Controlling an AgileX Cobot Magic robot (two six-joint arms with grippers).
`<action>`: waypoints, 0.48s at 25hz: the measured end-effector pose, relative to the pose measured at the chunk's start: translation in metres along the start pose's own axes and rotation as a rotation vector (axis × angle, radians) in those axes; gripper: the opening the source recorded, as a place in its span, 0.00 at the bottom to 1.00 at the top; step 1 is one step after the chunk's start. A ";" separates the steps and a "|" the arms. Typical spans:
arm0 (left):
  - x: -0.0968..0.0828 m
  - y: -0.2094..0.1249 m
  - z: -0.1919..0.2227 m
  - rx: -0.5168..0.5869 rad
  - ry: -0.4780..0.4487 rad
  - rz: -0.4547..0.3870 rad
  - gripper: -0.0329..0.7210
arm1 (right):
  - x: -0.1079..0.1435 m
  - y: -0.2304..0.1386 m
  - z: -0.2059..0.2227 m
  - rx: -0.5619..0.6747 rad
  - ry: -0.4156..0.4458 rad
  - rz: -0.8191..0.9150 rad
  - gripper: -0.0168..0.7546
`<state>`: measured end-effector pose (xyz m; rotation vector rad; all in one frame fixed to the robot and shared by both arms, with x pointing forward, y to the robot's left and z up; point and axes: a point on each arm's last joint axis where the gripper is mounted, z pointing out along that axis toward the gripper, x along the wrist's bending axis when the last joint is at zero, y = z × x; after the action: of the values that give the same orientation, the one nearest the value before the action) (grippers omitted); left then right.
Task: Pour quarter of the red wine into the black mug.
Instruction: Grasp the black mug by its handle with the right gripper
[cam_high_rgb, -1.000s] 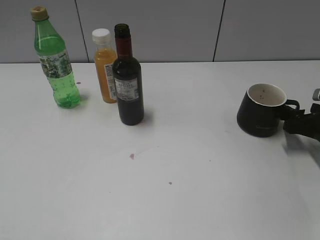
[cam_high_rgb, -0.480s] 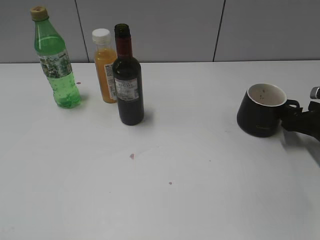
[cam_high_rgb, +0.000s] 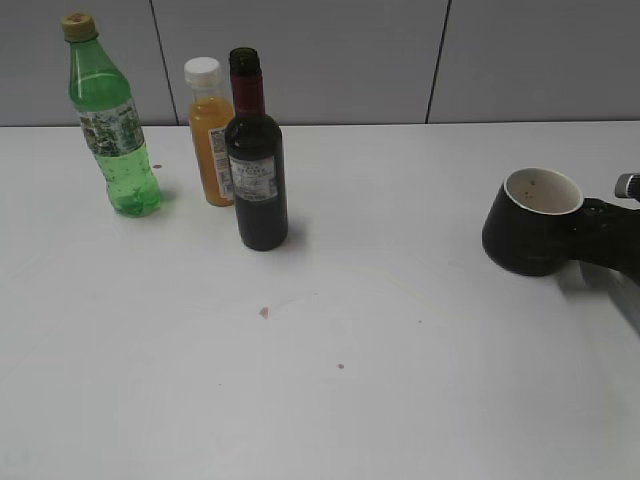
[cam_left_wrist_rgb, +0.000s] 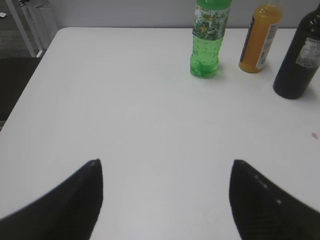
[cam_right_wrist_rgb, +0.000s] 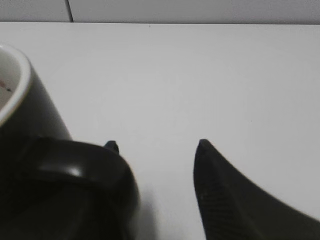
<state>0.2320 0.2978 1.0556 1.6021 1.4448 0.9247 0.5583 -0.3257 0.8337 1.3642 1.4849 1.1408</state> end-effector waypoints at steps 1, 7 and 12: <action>0.000 0.000 0.000 0.000 0.000 0.000 0.83 | 0.000 0.000 0.000 0.000 0.002 -0.001 0.38; 0.000 0.000 0.000 0.000 0.000 0.000 0.83 | 0.000 0.001 0.000 -0.003 0.004 0.030 0.09; 0.000 0.000 0.000 0.000 0.000 0.000 0.83 | 0.001 0.010 -0.002 0.004 0.012 0.015 0.09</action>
<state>0.2320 0.2978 1.0556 1.6021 1.4448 0.9247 0.5594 -0.3250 0.8441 1.3757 1.4882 1.1580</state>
